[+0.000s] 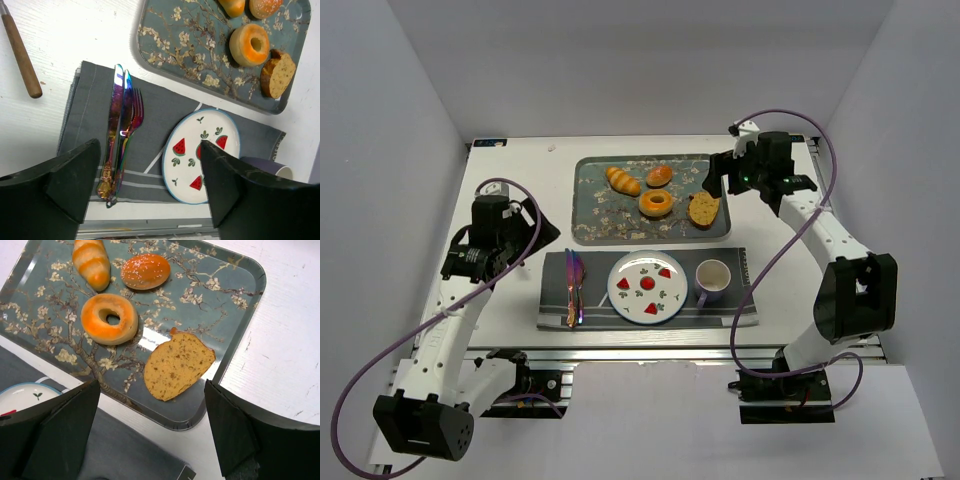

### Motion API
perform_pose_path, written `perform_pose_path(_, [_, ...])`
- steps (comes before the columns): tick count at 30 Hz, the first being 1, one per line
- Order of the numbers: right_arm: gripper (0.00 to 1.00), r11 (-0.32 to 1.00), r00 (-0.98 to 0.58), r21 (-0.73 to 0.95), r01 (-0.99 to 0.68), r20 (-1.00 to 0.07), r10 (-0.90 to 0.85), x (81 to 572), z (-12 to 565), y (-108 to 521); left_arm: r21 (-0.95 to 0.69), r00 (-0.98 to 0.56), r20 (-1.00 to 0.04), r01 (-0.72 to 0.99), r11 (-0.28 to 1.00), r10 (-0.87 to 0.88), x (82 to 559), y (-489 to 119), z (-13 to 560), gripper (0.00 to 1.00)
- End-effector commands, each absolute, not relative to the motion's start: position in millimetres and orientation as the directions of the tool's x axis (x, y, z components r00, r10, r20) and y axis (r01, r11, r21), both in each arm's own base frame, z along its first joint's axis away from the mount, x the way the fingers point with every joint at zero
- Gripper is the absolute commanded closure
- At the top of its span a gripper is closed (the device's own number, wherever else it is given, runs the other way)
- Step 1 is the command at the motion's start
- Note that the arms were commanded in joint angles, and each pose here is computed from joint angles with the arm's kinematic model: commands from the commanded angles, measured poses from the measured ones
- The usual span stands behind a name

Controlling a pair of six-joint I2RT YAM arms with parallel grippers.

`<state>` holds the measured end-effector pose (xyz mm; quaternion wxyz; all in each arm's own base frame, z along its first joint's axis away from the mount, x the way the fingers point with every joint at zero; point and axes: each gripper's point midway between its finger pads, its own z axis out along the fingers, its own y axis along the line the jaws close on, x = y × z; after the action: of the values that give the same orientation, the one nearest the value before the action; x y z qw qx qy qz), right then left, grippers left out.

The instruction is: Place the bread

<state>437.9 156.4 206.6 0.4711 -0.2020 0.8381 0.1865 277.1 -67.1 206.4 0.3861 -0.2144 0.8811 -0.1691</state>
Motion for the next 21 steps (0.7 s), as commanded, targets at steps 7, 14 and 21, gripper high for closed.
perform_pose_path(7, [0.75,0.490,-0.219,0.127,-0.862,-0.966,-0.135,390.8,260.3,164.7,-0.476,-0.560,-0.616,-0.296,0.828,-0.554,279.6,-43.8,211.7,1.00])
perform_pose_path(14, [0.41,0.306,-0.244,0.210,-0.929,-0.967,-0.076,362.8,263.4,202.2,-0.454,-0.512,-0.565,-0.462,0.762,-0.647,292.3,7.7,187.7,0.59])
perform_pose_path(21, [0.34,0.248,-0.264,0.227,-0.942,-0.956,-0.128,337.6,241.1,213.0,-0.445,-0.516,-0.524,-0.511,0.735,-0.677,307.5,27.3,156.6,0.28])
